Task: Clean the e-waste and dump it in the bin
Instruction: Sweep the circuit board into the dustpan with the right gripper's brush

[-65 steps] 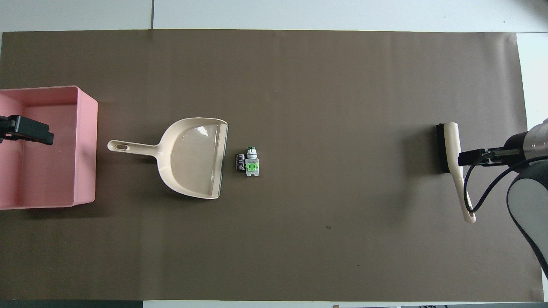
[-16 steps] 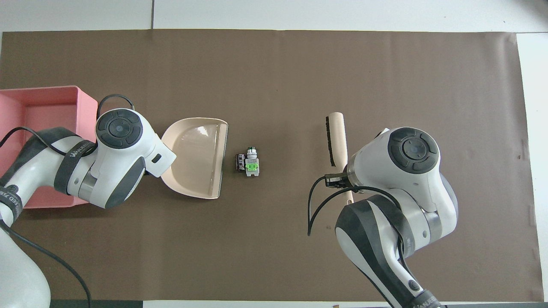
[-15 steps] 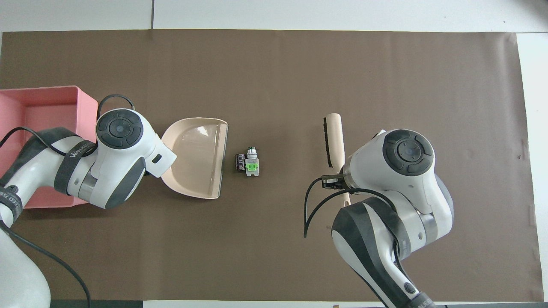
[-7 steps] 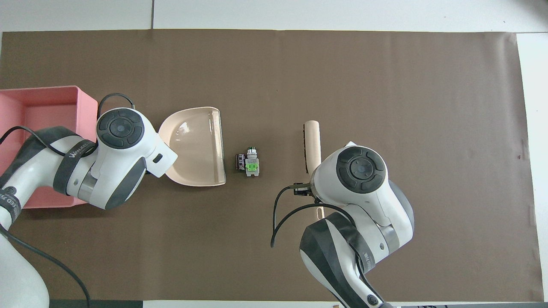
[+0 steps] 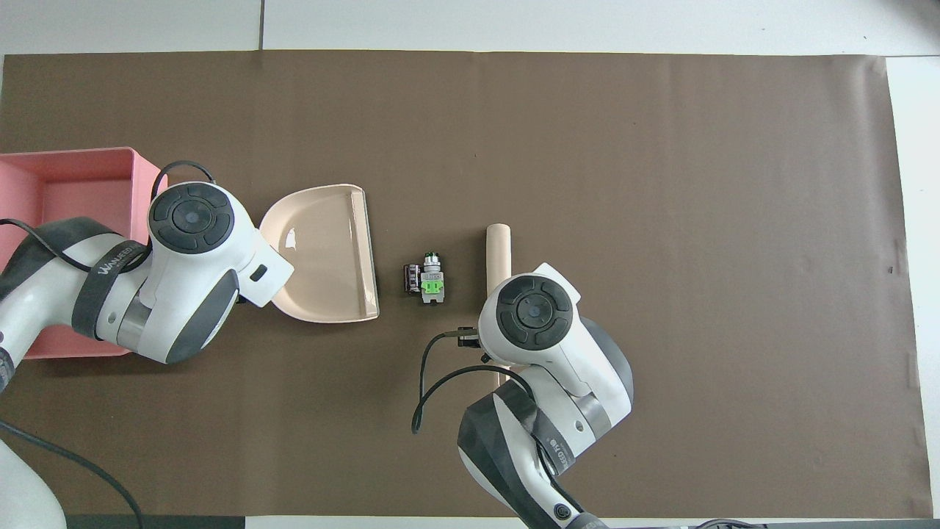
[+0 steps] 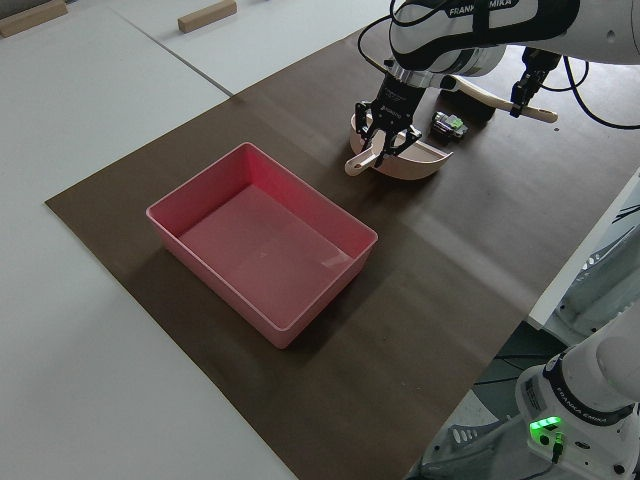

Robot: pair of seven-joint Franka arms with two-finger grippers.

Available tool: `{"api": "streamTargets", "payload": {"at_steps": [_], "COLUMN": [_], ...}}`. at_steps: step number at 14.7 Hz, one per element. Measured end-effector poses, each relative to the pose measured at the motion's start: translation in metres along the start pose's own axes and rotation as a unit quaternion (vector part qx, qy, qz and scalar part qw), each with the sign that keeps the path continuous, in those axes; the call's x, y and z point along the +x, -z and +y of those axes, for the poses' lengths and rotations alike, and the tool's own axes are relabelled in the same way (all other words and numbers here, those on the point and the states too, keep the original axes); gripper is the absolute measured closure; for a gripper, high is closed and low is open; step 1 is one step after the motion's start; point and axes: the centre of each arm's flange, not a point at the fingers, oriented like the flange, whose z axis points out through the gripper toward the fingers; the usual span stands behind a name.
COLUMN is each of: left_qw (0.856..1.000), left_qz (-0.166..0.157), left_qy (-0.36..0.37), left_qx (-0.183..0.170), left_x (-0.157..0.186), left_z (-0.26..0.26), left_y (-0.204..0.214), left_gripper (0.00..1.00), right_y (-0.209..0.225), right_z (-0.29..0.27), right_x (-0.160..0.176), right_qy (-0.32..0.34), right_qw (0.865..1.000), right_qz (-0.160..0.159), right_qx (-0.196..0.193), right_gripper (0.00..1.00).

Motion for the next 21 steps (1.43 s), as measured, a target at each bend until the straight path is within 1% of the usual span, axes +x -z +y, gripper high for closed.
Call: {"api": "streamTargets", "payload": {"at_steps": [1, 3, 5, 7, 9, 11, 12, 14, 15, 17, 18, 19, 21], "left_qw": [1.000, 0.999, 0.998, 0.996, 0.996, 0.996, 0.996, 0.996, 0.996, 0.996, 0.996, 0.996, 0.996], "left_qz": [-0.003, -0.029, -0.046, -0.055, -0.059, -0.060, -0.060, -0.060, -0.060, -0.061, -0.061, -0.061, -0.061], "left_qy": [-0.002, -0.021, -0.038, -0.053, -0.061, -0.062, -0.062, -0.062, -0.062, -0.062, -0.063, -0.063, -0.063], "left_qx": [0.001, 0.018, 0.028, 0.034, 0.035, 0.034, 0.034, 0.034, 0.034, 0.034, 0.034, 0.034, 0.034], "left_x": [-0.001, -0.003, 0.000, 0.007, 0.012, 0.012, 0.012, 0.012, 0.012, 0.012, 0.012, 0.012, 0.012], "left_z": [0.000, -0.001, 0.000, 0.004, 0.006, 0.007, 0.007, 0.007, 0.007, 0.007, 0.008, 0.008, 0.008], "left_y": [0.000, -0.001, 0.000, 0.000, -0.002, -0.003, -0.003, -0.003, -0.003, -0.003, -0.003, -0.003, -0.004], "left_gripper": [0.66, 0.66, 0.66, 0.66, 0.67, 0.67, 0.67, 0.67, 0.67, 0.67, 0.67, 0.67, 0.67], "right_y": [-0.004, -0.008, -0.007, -0.007, -0.008, -0.008, -0.010, -0.019, -0.022, -0.018, -0.012, -0.005, 0.008], "right_z": [-0.014, -0.030, -0.044, -0.058, -0.064, -0.068, -0.075, -0.093, -0.100, -0.111, -0.118, -0.127, -0.146], "right_x": [0.002, 0.006, -0.001, -0.013, -0.018, -0.017, -0.019, -0.023, -0.024, -0.021, -0.019, -0.020, -0.022], "right_qy": [-0.002, 0.001, 0.008, 0.019, 0.023, 0.019, 0.024, 0.026, 0.024, 0.010, 0.003, -0.002, -0.007], "right_qw": [1.000, 1.000, 1.000, 1.000, 1.000, 0.999, 0.998, 0.993, 0.989, 0.977, 0.969, 0.962, 0.953], "right_qz": [0.001, 0.002, 0.000, -0.002, -0.003, -0.003, -0.005, -0.005, -0.009, -0.017, -0.013, -0.007, 0.000], "right_qx": [0.000, 0.002, 0.008, 0.013, 0.015, 0.035, 0.056, 0.116, 0.144, 0.213, 0.248, 0.275, 0.302], "right_gripper": [0.74, 0.74, 0.74, 0.74, 0.74, 0.74, 0.74, 0.74, 0.74, 0.74, 0.74, 0.74, 0.74]}}
